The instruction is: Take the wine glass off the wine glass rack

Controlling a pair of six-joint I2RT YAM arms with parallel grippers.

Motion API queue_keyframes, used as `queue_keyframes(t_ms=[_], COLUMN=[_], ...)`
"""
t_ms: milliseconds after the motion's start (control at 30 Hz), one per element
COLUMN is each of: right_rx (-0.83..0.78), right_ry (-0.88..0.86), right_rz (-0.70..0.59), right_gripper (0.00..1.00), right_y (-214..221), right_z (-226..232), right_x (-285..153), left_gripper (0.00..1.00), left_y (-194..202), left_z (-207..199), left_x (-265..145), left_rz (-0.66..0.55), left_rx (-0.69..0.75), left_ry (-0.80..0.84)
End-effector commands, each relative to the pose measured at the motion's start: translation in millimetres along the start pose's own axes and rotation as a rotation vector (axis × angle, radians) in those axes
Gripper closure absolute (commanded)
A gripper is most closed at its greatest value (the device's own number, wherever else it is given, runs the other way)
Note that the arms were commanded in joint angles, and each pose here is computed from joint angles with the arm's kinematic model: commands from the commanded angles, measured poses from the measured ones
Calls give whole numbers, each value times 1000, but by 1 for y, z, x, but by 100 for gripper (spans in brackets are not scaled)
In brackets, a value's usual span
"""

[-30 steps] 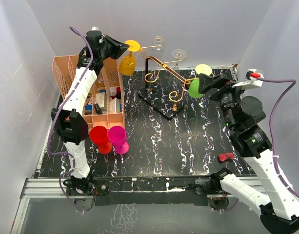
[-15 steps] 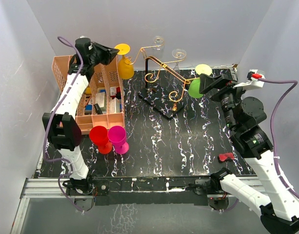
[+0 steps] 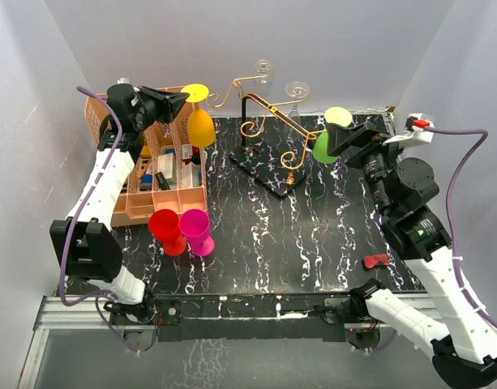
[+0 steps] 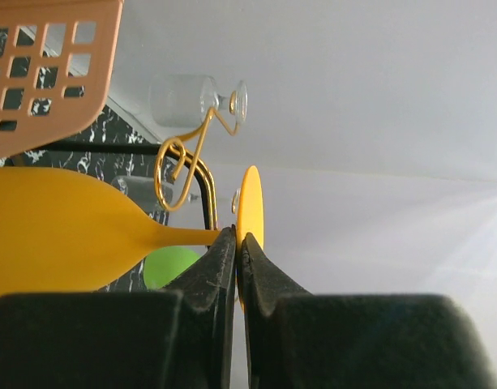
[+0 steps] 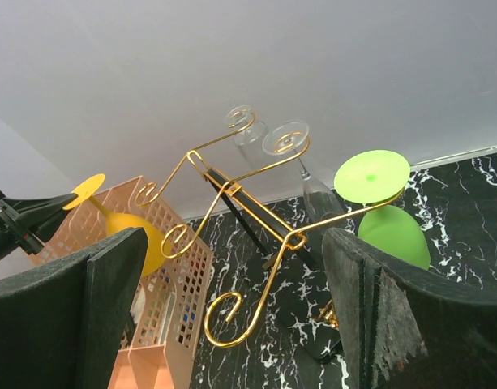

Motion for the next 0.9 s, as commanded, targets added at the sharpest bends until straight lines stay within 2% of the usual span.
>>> queue_keyframes(t_ms=[0,133,333,633,867], right_rx=[30,22,29,232,494], right_ry=[-58,-109,-339,-654,-893], right_rz=[-41,-22,5,195,300], right_gripper=[1,1,1,1,1], right_y=[-22,-19,-13,18,27], right_z=[15,23,56,114,153], right_x=[-3,-5,-16,-12,-11], left_gripper=[100,100,100,100,100], left_y=[6,22,53,87,98], left_z=[-34,-47,-79,-145,-166], left_x=[-33,-54,-92,-204,-266], left_rz=[28,97,270,397,436], left_rx=[7,27,93,152,133], left_ry=[140,211,453,949,1175])
Point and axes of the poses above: each gripper's point midway between its finger pads, its own x axis out along the fingers, its own z axis along the line the jaws close on, y = z × x, the point moved 2 cm from there along -x, back along the fingers
